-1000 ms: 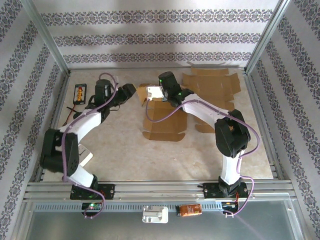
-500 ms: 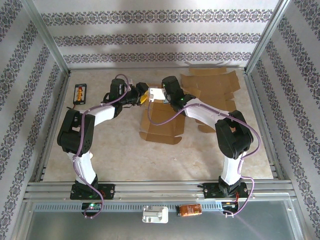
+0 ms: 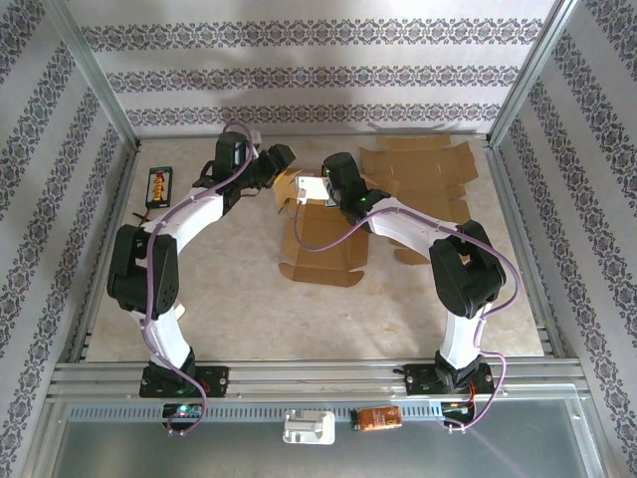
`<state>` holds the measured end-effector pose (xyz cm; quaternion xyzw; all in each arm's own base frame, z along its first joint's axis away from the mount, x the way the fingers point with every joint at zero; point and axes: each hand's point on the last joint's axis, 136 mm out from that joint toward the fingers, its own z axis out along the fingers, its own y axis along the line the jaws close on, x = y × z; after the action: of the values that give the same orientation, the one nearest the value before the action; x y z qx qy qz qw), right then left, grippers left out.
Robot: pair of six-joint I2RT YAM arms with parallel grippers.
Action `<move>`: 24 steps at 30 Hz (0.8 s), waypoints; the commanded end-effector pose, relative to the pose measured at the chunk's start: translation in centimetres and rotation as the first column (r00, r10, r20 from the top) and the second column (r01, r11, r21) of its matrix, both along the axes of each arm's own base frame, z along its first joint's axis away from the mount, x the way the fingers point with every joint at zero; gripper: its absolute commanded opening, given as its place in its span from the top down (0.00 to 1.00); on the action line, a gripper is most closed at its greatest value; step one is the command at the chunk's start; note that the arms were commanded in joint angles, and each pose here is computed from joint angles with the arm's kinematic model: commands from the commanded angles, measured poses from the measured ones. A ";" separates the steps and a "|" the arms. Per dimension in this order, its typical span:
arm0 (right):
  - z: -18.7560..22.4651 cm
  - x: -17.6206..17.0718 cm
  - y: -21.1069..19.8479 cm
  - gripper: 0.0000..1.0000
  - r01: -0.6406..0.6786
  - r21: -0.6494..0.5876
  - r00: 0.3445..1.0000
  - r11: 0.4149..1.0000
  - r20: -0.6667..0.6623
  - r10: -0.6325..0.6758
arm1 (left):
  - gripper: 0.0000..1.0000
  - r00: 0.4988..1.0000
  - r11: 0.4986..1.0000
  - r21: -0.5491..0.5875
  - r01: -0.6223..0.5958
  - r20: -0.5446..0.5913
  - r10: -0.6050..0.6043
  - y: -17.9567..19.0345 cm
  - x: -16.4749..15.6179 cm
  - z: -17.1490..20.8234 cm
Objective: Fold the paper box
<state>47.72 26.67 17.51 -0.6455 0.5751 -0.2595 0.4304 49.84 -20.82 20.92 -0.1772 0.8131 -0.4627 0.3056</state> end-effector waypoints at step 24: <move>-1.0 -1.7 1.7 0.80 -0.037 0.058 0.998 0.998 -0.049 0.040 | 0.57 0.964 0.967 0.127 0.221 -0.182 -0.196 -3.6 -3.3 -5.9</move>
<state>47.10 26.93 16.53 -0.6508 0.5768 -0.2522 0.4244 49.38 -23.72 17.90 -0.1206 0.8489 -0.4510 0.2479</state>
